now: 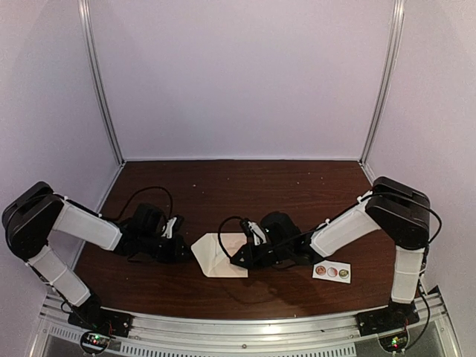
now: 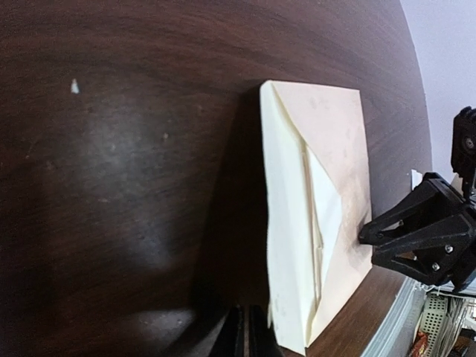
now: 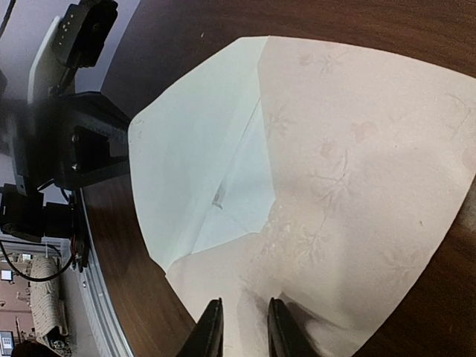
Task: Place the letter into the envelope and seal it
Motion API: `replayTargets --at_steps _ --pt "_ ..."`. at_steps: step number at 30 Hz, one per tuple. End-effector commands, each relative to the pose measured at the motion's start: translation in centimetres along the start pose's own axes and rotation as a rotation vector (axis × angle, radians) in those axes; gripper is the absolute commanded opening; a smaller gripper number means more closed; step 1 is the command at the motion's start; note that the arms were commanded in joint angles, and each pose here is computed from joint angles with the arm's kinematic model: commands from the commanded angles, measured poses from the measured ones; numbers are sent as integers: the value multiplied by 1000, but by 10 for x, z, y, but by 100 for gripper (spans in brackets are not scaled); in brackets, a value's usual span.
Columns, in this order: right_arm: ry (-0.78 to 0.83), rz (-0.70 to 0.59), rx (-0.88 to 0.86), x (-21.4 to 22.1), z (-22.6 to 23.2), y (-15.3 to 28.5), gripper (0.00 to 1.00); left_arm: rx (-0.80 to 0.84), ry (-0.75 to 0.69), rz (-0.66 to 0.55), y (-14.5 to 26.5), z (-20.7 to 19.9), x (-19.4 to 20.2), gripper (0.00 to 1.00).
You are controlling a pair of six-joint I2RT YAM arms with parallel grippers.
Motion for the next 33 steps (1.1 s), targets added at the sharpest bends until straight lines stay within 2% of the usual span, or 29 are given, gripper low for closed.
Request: replayTargets --at_steps 1,19,33 --pt "-5 6 -8 4 -2 -5 22 91 -50 -12 -2 -17 -3 6" --pt "-14 21 -8 10 -7 -10 21 186 -156 38 -36 -64 -9 3" --pt "-16 25 -12 11 -8 -12 19 206 -163 81 -61 -67 -1 0"
Point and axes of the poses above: each gripper's point midway between its finger pads, its own y axis back along the fingers, its own z axis along the line the jaws close on, x = y × z, the point moved 5 cm from there along y, back along the fingers, and after that the axes turned 7 degrees about y, right-handed, at the moved point
